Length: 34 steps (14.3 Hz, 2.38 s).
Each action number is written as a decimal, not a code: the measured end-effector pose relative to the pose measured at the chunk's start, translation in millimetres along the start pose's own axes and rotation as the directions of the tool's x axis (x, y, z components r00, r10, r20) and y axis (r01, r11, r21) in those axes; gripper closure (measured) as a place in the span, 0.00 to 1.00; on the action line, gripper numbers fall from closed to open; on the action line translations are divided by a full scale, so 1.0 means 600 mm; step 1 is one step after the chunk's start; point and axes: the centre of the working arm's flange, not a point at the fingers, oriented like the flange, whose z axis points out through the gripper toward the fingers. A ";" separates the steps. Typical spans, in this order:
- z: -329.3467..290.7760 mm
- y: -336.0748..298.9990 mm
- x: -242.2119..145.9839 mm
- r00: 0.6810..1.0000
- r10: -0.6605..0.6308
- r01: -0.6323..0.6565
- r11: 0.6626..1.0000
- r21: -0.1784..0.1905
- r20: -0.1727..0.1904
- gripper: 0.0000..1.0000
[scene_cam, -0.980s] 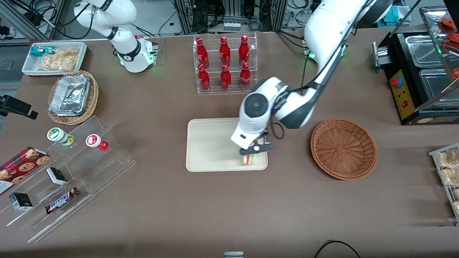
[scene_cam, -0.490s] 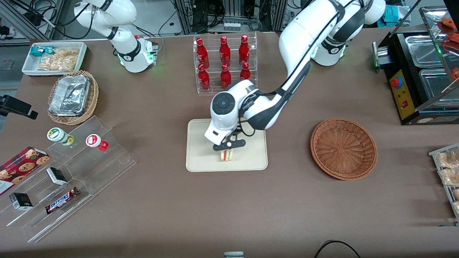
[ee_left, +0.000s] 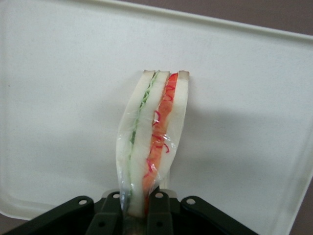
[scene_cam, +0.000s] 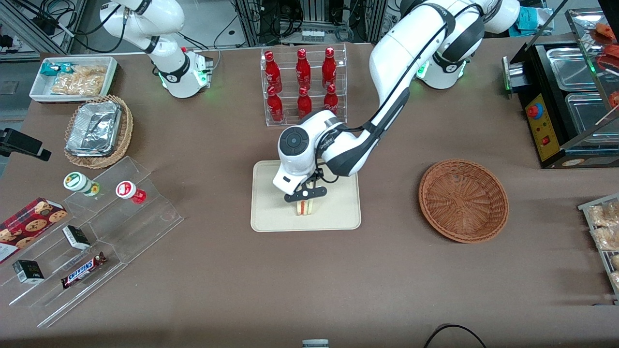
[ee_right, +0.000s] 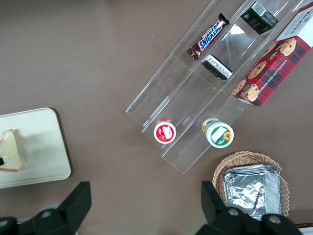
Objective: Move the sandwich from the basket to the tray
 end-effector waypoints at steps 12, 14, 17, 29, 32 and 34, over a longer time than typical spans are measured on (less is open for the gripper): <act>-0.111 -0.019 0.010 0.997 -0.072 0.074 0.996 0.048 -0.040 0.00; -0.122 -0.061 0.045 0.993 -0.104 0.107 0.992 0.072 -0.046 0.00; -0.144 -0.157 0.095 0.995 -0.093 0.097 0.989 0.113 -0.040 0.00; -0.296 -0.524 0.152 0.990 0.116 -0.124 0.986 0.109 0.078 0.00; -0.356 -0.598 0.144 0.975 0.169 -0.182 0.980 0.082 0.141 0.00; -0.395 -0.643 0.138 0.962 0.217 -0.228 0.972 0.054 0.165 0.00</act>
